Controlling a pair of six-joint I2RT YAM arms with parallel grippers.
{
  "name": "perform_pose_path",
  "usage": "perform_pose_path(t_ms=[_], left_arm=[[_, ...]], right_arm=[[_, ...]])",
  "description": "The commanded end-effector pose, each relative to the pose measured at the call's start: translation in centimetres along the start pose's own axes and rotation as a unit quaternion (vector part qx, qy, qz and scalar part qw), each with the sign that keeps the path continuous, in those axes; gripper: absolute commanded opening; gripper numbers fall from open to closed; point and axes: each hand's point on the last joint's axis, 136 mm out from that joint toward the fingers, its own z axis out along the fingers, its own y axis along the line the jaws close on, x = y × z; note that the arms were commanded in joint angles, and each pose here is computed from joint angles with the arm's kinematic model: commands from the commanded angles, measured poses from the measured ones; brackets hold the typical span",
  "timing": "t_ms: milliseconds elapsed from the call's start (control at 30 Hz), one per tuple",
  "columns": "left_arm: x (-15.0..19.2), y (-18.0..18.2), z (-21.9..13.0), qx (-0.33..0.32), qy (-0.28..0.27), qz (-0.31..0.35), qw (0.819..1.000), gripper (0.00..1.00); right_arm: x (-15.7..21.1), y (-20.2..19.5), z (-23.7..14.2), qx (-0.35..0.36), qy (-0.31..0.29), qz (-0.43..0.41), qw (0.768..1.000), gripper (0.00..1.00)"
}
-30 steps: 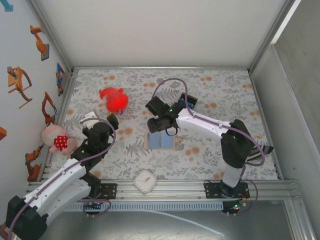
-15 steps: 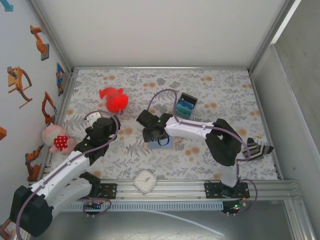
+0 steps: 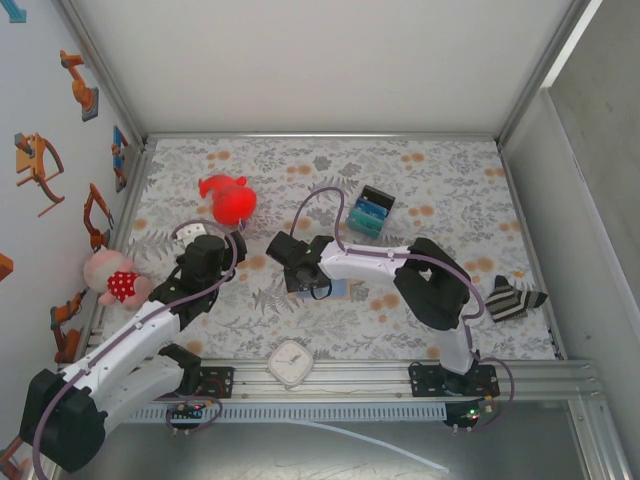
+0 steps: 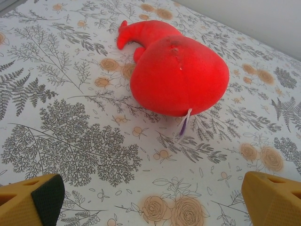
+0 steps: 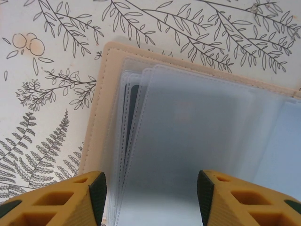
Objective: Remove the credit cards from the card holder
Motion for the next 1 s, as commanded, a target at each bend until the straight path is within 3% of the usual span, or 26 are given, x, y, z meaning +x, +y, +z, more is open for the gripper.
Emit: perform_pose_path(t_ms=[0,333,967], left_arm=[[-0.4,-0.4,0.1,0.007,-0.004,-0.011,1.0,0.97],[-0.2,-0.5,0.2,0.008,0.001,-0.009,1.0,0.97],[0.2,-0.9,0.8,0.007,0.01,-0.004,1.0,0.97]], right_arm=[[-0.1,-0.5,0.1,0.018,-0.007,0.014,1.0,0.53],[0.9,-1.2,0.8,0.029,0.007,0.016,0.999,0.53],[1.1,-2.1,0.8,0.043,0.003,0.015,0.999,0.4]])
